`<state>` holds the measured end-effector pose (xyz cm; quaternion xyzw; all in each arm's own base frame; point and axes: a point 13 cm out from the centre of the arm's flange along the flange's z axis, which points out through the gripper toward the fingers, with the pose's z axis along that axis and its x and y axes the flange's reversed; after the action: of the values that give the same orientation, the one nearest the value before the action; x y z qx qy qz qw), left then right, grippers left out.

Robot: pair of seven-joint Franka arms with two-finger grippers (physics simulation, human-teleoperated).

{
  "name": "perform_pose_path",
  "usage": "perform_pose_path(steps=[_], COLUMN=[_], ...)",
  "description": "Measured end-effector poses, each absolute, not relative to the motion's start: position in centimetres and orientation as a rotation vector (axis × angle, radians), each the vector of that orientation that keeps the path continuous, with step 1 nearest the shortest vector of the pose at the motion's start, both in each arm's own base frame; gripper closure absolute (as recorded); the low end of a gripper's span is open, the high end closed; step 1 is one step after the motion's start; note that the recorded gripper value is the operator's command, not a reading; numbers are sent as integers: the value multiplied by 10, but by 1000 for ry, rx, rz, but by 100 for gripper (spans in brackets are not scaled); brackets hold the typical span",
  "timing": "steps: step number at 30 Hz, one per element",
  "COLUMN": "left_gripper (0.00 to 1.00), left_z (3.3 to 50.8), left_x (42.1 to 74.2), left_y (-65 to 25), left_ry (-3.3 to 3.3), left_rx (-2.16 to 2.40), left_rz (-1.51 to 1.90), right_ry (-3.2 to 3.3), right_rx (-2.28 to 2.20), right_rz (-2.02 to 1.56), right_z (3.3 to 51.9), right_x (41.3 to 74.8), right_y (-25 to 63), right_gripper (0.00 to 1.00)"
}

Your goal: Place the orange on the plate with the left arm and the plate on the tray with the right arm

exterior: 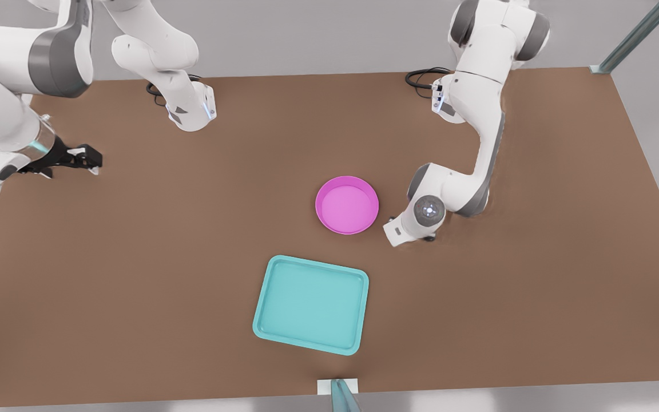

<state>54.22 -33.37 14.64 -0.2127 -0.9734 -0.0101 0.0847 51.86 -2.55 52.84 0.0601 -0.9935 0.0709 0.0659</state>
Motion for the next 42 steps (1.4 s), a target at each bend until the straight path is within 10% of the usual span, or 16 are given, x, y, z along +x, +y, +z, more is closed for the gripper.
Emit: perform_pose_path(steps=[9, 10, 15, 18, 22, 42], left_gripper=[34, 8, 0, 0, 0, 0], left_z=[114, 111, 147, 309, 435, 460], left_x=[421, 421, 452, 533, 564, 541], left_y=[-482, -480, -439, -288, -124, -69], left_ry=[-2789, -2790, -2820, -2896, -2913, -2862], left_rx=[-375, -327, -67, 268, 506, 47], left_rz=[-18, -32, -104, -124, -180, -77], right_ry=[-2911, -2895, -2724, -2658, -2683, -2879], right_rx=[167, 205, 297, 380, 467, 185], right_rz=[136, 114, -77, -193, -267, -484], right_z=[479, 470, 371, 305, 250, 99], right_x=[531, 533, 513, 484, 474, 470], right_y=[-27, -10, 59, 140, 246, 452], right_gripper=[0, 0, 0, 0, 0, 0])
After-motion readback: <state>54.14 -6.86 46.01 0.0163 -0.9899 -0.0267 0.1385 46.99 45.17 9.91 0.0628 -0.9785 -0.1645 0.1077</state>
